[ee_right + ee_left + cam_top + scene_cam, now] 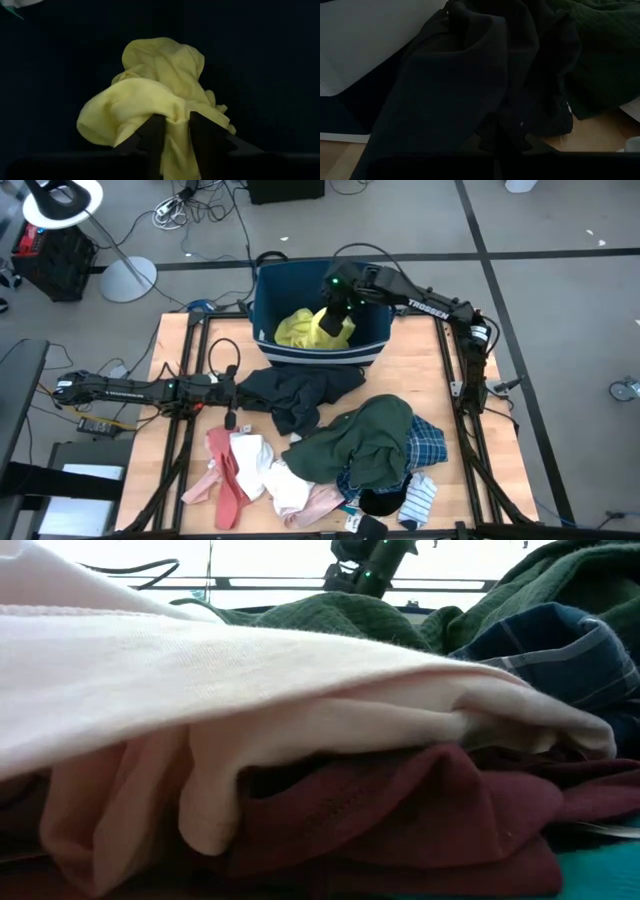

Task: Sort clothes
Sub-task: Put the yellow shirt into the blue laundry organizer, then put the top black short into the blue laundry organizer

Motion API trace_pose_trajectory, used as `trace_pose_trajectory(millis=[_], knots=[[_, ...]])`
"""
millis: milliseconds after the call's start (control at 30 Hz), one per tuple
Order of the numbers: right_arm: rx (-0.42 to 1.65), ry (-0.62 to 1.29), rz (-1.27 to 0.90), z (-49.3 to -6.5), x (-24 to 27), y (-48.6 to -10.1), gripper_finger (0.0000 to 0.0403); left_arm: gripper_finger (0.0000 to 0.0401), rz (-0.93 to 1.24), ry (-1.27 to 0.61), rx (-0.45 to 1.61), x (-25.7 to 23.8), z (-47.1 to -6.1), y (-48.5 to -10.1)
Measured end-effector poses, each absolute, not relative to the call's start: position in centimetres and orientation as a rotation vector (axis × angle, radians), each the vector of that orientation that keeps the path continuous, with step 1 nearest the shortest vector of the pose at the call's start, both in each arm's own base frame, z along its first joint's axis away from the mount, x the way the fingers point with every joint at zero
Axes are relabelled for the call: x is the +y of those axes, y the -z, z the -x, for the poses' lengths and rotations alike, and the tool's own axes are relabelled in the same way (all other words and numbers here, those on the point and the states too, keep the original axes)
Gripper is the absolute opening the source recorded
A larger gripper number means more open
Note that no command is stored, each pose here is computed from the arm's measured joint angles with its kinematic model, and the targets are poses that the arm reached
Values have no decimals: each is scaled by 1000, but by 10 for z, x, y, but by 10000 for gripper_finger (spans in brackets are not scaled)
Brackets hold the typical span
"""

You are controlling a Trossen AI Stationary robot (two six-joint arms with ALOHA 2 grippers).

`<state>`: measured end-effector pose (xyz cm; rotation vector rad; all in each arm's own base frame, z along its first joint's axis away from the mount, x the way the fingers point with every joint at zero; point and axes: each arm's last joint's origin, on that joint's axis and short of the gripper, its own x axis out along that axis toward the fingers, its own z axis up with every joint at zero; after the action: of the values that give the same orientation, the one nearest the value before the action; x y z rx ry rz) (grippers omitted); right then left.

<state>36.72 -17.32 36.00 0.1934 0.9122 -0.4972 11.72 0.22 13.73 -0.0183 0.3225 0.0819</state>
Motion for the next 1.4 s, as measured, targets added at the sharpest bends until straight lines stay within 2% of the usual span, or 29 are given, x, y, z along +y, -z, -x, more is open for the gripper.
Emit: trace_pose_trajectory(millis=[233, 433, 1067, 1400], knots=[[898, 495, -189, -348, -163, -382, 158, 11, 18, -82, 322, 2, -117, -137], [882, 493, -184, -327, -152, -403, 181, 11, 18, -82, 322, 2, -117, -137], [866, 458, -288, -239, -77, -463, 179, 11, 23, -82, 268, 2, -119, -142], [905, 430, -198, -231, -13, -465, 179, 11, 147, -95, 140, 2, -121, -154]])
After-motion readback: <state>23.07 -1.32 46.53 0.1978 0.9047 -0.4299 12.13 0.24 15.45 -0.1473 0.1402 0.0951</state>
